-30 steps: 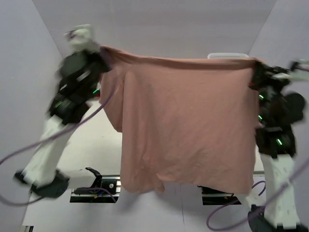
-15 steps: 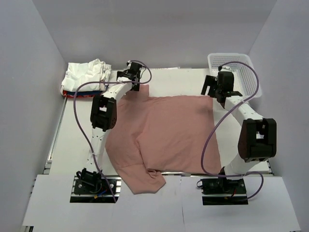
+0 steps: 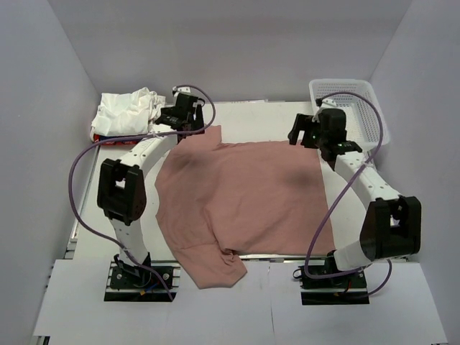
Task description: Fold and stack the t-shirts
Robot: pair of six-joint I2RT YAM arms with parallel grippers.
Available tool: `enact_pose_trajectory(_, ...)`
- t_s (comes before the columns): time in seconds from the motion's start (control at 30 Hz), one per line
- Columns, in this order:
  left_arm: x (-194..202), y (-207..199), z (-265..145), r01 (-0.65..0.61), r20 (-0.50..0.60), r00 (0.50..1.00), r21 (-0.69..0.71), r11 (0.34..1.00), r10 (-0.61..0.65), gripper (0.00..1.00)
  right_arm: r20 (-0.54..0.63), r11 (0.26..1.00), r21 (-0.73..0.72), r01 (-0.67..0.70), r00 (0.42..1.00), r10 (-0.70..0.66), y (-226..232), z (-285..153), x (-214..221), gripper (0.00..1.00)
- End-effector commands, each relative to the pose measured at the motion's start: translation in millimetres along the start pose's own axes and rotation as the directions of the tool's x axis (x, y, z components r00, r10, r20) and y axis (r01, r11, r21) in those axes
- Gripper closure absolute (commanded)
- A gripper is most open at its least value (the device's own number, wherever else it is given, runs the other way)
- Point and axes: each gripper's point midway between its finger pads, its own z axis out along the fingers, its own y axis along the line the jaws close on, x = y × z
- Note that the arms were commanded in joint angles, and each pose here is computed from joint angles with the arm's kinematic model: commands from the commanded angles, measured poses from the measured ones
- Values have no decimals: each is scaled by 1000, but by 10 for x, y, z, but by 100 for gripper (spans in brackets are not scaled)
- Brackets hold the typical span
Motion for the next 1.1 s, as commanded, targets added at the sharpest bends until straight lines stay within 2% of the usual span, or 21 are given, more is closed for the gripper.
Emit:
enact_pose_trajectory(0.0,591,-199,202,14,-174,985,85,996,1,0,-136,997,68,40,990,-30,-92,126,442,10)
enact_pose_trajectory(0.13,851,-209,385,-12,-236,971,66,998,27,0,-234,988,139,70,972,-36,-206,295,668,10)
enact_pose_trajectory(0.17,850,-184,439,-8,-239,971,58,998,21,0,-284,983,170,70,959,-19,-282,393,843,10)
enact_pose_trajectory(0.23,899,-229,520,-9,-253,967,65,998,26,0,-301,981,183,64,953,-6,-287,444,827,10)
enact_pose_trajectory(0.33,1075,-58,735,-18,-285,958,-14,1000,13,0,-373,978,198,73,928,7,-335,645,1038,10)
enact_pose_trajectory(0.4,1191,-37,876,6,-315,949,5,1000,-4,0,-400,975,212,60,916,30,-353,739,1128,10)
enact_pose_trajectory(0.47,1148,-18,988,19,-305,952,-3,1000,-19,0,-408,978,203,52,912,37,-329,863,1125,10)
enact_pose_trajectory(0.5,1133,12,1057,28,-300,953,-10,1000,-29,0,-471,973,220,63,881,50,-399,922,1354,10)
enact_pose_trajectory(0.53,1220,-1,1151,13,-312,950,-10,1000,-15,0,-441,977,207,58,896,40,-340,1018,1165,10)
enact_pose_trajectory(0.6,1091,-43,1284,7,-286,958,20,1000,-1,0,-496,975,212,69,867,46,-395,1143,1351,10)
enact_pose_trajectory(0.63,1066,-36,1358,7,-283,959,26,1000,1,0,-451,977,204,58,892,41,-338,1256,1118,10)
enact_pose_trajectory(0.67,1184,-57,1493,-10,-301,953,25,1000,17,0,-448,978,202,60,893,38,-334,1309,1090,10)
enact_pose_trajectory(0.7,994,-88,1588,-15,-265,964,48,999,27,0,-489,974,218,66,871,50,-406,1359,1220,10)
enact_pose_trajectory(0.77,778,-128,1722,-20,-229,973,65,998,34,0,-474,972,221,77,879,38,-408,1612,1121,10)
enact_pose_trajectory(0.83,856,-137,1916,-75,-233,968,95,993,96,0,-478,970,212,117,878,-2,-445,1780,1051,10)
enact_pose_trajectory(0.9,613,-168,2027,-119,-155,978,133,984,139,0,-430,970,207,124,903,-24,-457,2002,779,10)
enact_pose_trajectory(0.93,556,-107,2086,-130,-134,980,128,983,147,0,-480,969,203,142,877,-28,-551,2167,1071,10)
enact_pose_trajectory(0.97,540,-128,2103,-150,-125,978,143,978,168,0,-378,978,174,117,925,-43,-419,2273,523,10)
enact_pose_trajectory(1.03,294,-100,2143,-195,-35,979,150,969,203,0,-383,980,169,106,923,-34,-515,2355,526,10)
enact_pose_trajectory(1.07,246,-85,2163,-201,-16,978,164,966,207,0,-346,983,154,105,937,-46,-481,2392,428,10)
